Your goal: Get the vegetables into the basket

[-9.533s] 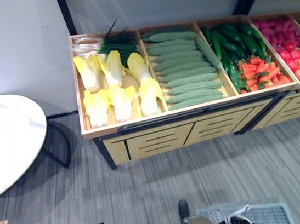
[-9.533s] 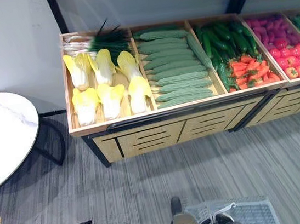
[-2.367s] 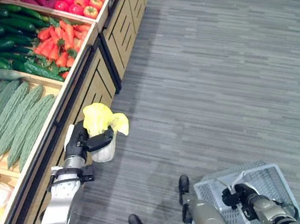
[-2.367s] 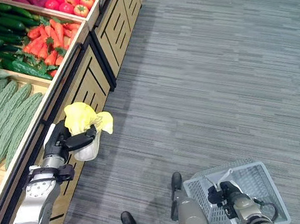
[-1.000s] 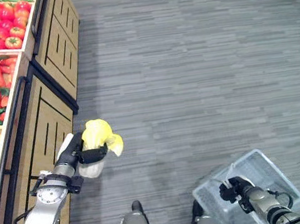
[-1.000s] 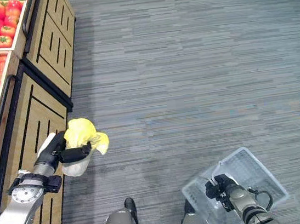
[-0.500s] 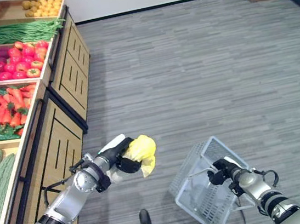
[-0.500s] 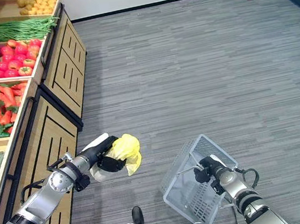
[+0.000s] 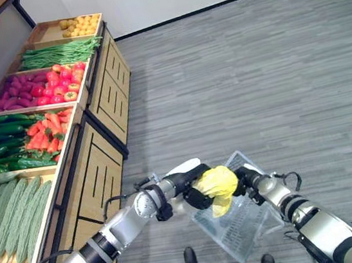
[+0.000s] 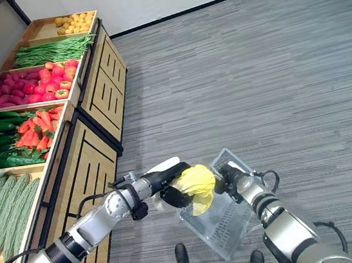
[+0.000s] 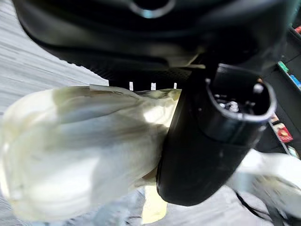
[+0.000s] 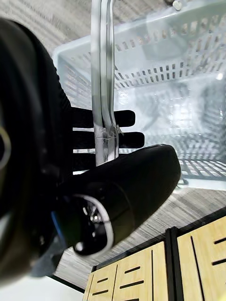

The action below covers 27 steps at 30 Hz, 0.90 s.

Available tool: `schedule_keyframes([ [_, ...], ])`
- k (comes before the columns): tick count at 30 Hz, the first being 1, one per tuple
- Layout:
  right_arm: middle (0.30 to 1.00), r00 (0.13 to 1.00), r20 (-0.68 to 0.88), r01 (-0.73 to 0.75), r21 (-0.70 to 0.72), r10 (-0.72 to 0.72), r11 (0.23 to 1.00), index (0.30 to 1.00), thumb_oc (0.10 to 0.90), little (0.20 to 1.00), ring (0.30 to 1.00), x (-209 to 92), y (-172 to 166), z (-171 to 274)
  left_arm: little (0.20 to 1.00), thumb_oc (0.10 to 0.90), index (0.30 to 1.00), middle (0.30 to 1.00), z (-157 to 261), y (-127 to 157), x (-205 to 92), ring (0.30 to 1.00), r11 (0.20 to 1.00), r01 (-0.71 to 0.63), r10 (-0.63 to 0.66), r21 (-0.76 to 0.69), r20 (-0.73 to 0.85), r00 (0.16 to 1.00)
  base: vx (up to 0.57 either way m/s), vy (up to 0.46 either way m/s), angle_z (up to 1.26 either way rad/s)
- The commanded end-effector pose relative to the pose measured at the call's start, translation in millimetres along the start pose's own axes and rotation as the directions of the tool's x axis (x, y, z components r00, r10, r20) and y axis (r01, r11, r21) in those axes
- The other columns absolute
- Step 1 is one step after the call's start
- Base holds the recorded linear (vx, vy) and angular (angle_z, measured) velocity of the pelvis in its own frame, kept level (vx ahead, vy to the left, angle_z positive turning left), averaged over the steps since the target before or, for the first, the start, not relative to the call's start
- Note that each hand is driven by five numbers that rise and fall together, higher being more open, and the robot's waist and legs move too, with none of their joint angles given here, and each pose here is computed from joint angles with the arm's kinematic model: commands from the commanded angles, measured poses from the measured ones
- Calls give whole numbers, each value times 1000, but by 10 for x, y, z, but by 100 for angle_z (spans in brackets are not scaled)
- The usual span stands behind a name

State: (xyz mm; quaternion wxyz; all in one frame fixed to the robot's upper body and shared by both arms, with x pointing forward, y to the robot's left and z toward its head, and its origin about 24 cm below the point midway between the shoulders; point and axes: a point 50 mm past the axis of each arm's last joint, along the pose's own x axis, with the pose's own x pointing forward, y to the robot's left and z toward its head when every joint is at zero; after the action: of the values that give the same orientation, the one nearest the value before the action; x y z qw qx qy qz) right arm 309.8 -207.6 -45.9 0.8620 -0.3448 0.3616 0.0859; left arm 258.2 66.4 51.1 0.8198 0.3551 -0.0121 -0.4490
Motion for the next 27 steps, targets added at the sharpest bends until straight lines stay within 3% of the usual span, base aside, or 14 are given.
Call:
schedule_keyframes([
  [1, 300, 945, 304, 136, -32, -120, 990, 300, 400, 300, 300, -119, -405, 992, 300, 400, 300, 300, 227, 438, 13, 300, 990, -130, 123, 49, 113, 986, 46, 15, 1],
  [6, 300, 880, 436, 206, 6, -188, 979, 300, 400, 300, 300, -310, -606, 1597, 300, 400, 300, 300, -69, 153, 248, 300, 996, -60, 58, -70, -30, 998, 37, 23, 0],
  [7, 300, 854, 492, 190, 4, -167, 982, 300, 400, 300, 300, -377, -531, 1777, 300, 400, 300, 300, -245, 34, 338, 300, 994, -38, 26, -99, -122, 992, 42, 37, -5],
  [13, 300, 785, 614, 131, -35, -82, 991, 300, 400, 300, 300, -536, -280, 2064, 300, 400, 300, 300, -563, -179, 473, 300, 992, -28, -11, -122, -307, 952, 16, 27, -20],
  [18, 300, 738, 675, 71, -70, -6, 995, 300, 400, 300, 300, -631, -124, 2072, 300, 400, 300, 300, -647, -189, 545, 300, 998, -27, 6, -50, -385, 923, 5, 14, -18],
  [27, 300, 668, 706, -80, -246, 235, 966, 300, 400, 300, 300, -757, 284, 1815, 300, 400, 300, 300, -515, 63, 596, 300, 991, -25, 69, 130, -344, 937, 3, 2, -11],
])
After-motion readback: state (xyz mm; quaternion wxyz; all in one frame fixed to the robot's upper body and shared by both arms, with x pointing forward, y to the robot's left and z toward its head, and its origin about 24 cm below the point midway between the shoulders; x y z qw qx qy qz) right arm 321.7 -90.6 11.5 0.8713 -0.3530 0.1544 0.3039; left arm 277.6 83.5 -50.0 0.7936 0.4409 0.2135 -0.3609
